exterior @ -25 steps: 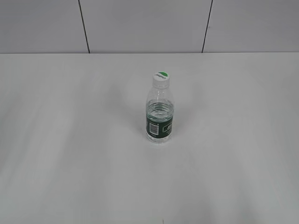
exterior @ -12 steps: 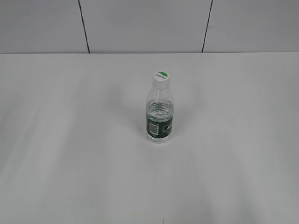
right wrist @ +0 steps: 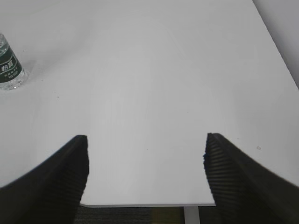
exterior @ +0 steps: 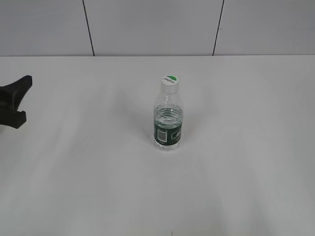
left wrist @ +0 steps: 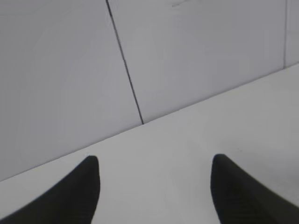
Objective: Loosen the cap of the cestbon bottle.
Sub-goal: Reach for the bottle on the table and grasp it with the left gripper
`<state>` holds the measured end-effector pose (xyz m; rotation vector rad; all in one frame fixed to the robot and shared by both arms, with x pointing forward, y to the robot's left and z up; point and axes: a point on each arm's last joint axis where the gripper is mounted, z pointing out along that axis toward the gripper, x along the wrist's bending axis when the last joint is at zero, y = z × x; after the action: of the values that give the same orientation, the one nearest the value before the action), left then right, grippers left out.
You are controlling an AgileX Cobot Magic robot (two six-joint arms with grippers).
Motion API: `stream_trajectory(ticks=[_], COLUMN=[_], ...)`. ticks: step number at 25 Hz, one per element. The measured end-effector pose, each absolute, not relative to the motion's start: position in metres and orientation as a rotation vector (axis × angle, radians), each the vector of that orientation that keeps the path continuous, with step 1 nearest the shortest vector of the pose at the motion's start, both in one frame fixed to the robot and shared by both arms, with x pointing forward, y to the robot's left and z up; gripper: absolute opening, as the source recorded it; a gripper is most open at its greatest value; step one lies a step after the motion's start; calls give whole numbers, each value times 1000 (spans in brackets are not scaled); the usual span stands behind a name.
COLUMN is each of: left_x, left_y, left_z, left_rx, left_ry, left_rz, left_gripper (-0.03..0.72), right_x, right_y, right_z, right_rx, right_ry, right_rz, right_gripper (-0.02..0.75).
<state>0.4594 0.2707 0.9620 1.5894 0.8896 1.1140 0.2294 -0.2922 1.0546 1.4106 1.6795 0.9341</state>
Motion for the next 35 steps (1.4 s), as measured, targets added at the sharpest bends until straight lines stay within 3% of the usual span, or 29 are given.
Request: stream_trajectory(ticks=[10,17,24,35], left_x=[465,476,478,481], left_y=[256,252,245,234], left_z=[929,926,926,899], left_rx=[1663,1699,1784,1727], left_ry=[821,873,763,704], left_rz=[916,779,722,563], left_gripper=[456,456,455,465], right_x=[229,229,229,229], right_y=[-292,-292,-292,-292], right_z=[1055,1055,1055,1055], right_rx=[1411,1411,1411,1411], right_ry=[1680,1680,1680,1680], right_rz=[934,934,934,934], right_gripper=[588,588,588,588])
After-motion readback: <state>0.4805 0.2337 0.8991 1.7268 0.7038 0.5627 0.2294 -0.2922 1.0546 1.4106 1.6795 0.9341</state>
